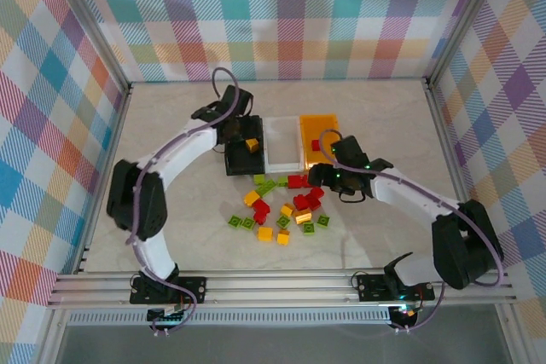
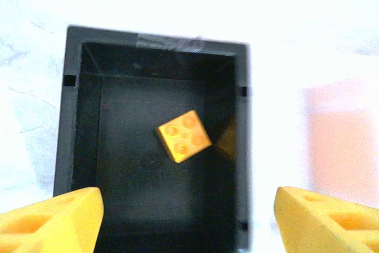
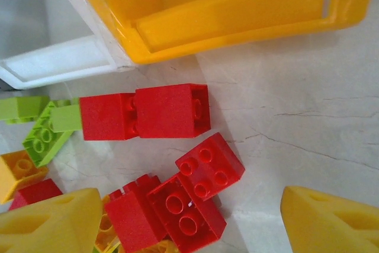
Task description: Sort the legos into containers by color
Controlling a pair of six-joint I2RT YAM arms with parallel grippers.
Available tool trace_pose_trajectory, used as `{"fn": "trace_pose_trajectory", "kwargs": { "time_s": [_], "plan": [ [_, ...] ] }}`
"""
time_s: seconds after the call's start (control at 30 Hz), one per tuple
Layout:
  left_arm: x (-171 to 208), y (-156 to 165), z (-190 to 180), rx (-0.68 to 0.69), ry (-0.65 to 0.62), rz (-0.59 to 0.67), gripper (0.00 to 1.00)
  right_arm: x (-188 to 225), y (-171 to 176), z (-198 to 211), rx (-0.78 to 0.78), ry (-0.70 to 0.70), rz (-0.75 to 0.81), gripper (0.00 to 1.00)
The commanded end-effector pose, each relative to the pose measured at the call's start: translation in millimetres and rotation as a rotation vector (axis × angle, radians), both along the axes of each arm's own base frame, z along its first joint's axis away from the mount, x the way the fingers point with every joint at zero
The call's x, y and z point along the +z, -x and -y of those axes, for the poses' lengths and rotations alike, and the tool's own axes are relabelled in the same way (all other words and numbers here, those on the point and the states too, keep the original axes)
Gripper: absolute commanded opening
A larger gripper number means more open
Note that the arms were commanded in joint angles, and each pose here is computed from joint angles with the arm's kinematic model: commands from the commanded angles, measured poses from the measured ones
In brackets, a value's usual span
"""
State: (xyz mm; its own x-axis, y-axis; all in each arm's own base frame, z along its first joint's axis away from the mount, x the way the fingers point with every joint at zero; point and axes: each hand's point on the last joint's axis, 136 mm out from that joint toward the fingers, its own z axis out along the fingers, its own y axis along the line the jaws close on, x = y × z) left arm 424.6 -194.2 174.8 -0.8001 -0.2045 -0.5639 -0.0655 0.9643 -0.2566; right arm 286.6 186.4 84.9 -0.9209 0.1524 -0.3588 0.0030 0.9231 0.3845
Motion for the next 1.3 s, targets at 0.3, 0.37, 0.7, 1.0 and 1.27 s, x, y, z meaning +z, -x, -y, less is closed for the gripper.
{"fn": "trace_pose_trajectory", "kwargs": {
  "time_s": [0.3,0.37,0.7,1.0,1.27],
  "plan": [
    [18,105,-7,-0.057,0.181,0.030,1.00,-26,-41,-21,0.047,0.120,-0.001,0.78],
    [9,117,-14,-0.042,0.180,0.018,1.00,-35,-40,-18,0.035,0.156,-0.026,0.77],
    [-10,142,-33,-0.016,0.160,-0.009,1.00,-51,-21,31,-0.127,0.318,-0.078,0.68],
    [-7,146,-37,-0.004,0.170,0.014,1.00,-30,-32,-5,-0.016,0.130,0.018,0.77],
    [-8,150,-46,0.029,0.152,0.013,1.00,-50,-34,-7,-0.002,0.163,-0.038,0.72]
  ]
}}
